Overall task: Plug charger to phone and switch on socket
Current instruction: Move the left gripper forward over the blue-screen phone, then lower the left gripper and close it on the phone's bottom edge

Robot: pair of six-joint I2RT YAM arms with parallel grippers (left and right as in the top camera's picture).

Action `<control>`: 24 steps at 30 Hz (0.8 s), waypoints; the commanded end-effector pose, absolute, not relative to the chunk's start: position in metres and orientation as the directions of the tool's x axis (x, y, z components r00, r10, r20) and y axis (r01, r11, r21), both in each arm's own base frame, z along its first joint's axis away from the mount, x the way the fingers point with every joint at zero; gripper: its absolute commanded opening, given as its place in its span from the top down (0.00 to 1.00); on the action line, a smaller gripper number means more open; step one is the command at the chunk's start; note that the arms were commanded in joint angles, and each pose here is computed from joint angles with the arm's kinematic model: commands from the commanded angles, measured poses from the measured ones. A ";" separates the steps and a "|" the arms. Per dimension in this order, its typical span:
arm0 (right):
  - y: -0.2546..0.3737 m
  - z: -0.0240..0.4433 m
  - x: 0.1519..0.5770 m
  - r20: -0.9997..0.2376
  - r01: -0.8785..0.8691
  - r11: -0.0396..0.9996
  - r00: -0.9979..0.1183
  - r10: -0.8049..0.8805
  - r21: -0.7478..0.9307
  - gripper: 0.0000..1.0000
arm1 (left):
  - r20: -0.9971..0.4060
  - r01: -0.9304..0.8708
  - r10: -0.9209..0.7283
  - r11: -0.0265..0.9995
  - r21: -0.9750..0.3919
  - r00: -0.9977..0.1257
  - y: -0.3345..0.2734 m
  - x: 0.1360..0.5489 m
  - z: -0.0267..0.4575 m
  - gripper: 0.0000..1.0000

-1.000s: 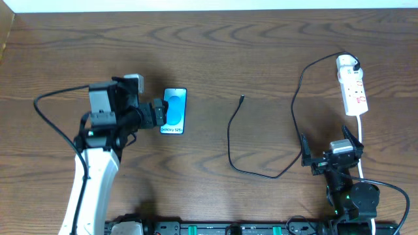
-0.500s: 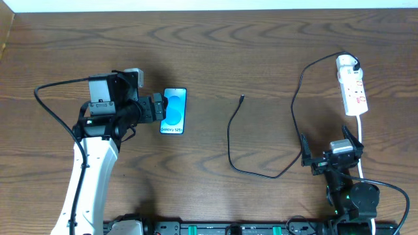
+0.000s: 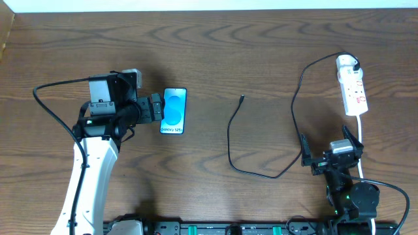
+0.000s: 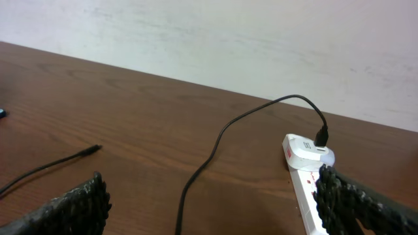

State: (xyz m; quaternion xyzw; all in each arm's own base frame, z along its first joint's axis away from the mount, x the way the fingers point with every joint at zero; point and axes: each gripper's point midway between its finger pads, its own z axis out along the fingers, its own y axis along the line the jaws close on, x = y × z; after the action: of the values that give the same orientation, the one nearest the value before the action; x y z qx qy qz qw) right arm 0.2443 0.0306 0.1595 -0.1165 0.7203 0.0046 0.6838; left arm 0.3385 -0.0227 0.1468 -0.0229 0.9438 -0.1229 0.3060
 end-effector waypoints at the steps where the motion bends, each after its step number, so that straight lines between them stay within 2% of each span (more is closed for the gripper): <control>1: 0.031 0.159 0.244 -0.986 -0.176 0.973 -0.037 -0.161 -0.152 0.01 | -0.588 0.031 -0.118 0.971 -0.238 -0.800 -0.021 0.344 0.155 0.02; 10: 0.031 0.159 0.244 -0.986 -0.176 0.973 -0.038 -0.161 -0.152 0.01 | -0.587 0.033 -0.119 0.970 -0.242 -0.801 -0.022 0.344 0.155 0.02; 18: 0.031 0.159 0.244 -0.986 -0.176 0.973 -0.038 -0.161 -0.152 0.01 | -0.644 -0.008 -0.198 0.958 -0.285 -0.739 -0.020 0.365 0.178 0.02; 24: 0.031 0.159 0.244 -0.986 -0.176 0.973 -0.038 -0.161 -0.152 0.01 | -0.634 -0.009 -0.177 0.966 -0.259 -0.753 -0.034 0.377 0.191 0.02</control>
State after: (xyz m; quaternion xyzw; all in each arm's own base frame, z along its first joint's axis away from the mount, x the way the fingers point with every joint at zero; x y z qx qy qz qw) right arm 0.2443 0.0306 0.1595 -0.1165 0.7203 0.0046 0.6838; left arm 0.3662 -0.0277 0.1798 -0.0441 0.9280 -0.1322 0.3454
